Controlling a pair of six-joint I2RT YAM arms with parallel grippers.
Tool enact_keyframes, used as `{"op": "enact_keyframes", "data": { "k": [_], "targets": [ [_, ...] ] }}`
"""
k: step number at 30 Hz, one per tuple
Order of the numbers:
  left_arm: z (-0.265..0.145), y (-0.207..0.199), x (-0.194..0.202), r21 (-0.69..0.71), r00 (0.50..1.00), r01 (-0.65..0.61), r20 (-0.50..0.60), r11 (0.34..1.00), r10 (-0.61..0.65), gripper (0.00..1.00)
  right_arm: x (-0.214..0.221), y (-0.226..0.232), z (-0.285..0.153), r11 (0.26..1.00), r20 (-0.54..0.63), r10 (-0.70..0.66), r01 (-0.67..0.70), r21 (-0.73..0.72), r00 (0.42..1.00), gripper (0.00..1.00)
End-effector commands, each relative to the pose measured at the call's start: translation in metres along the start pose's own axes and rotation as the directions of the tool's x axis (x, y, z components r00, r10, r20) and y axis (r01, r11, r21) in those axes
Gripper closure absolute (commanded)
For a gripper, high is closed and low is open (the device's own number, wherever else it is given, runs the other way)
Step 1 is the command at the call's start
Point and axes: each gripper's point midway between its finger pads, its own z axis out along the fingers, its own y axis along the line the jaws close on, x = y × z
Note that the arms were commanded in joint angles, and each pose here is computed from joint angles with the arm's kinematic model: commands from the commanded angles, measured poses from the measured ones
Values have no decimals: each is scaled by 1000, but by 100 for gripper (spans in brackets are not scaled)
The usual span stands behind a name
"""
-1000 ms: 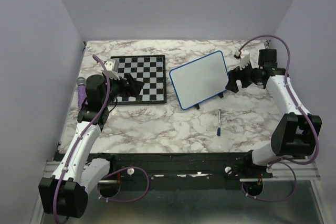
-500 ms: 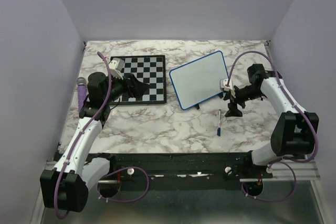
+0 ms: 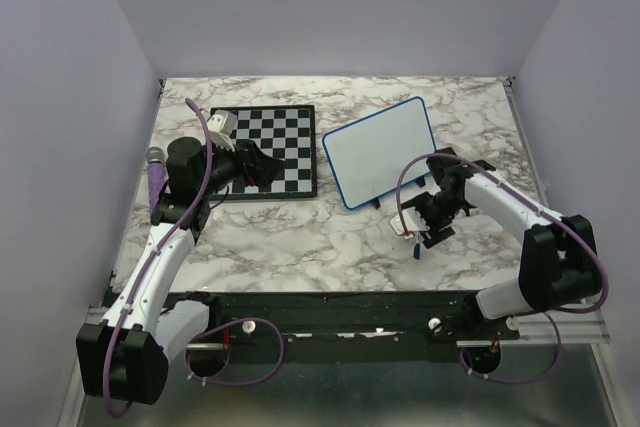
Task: Write a sentence on the whiteboard
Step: Open the whiteboard marker at the center of the board.
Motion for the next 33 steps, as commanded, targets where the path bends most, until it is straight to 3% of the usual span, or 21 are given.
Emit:
{"op": "enact_keyframes", "data": {
  "k": [1, 8, 11, 13, 20, 24, 33],
  "targets": [
    [-2, -10, -15, 27, 999, -38, 34, 999, 37, 1, 24, -1, 12, 992, -136, -126, 121, -38, 983, 25],
    [-2, -11, -16, 28, 999, -39, 37, 999, 38, 1, 20, 5, 30, 985, -135, -172, 166, -54, 976, 36],
    [-2, -11, -16, 32, 999, -39, 37, 999, 37, 1, 20, 8, 34, 986, -130, -162, 154, -64, 978, 46],
    [-2, -11, -15, 31, 999, -37, 35, 999, 36, 1, 21, 12, 37, 988, -129, -144, 135, -81, 981, 55],
    [-2, -13, -16, 40, 999, -35, 38, 999, 34, 1, 27, 22, 43, 994, -148, -56, 41, -103, 987, 69],
    [-3, -14, -16, 44, 999, -36, 39, 998, 34, 1, 28, 22, 44, 988, -163, 123, -136, -73, 979, 82],
    [-2, -28, -16, 128, 999, -8, 47, 992, 2, 1, 9, 9, 36, 875, -85, 484, -484, 22, 871, 92]
  ]
}}
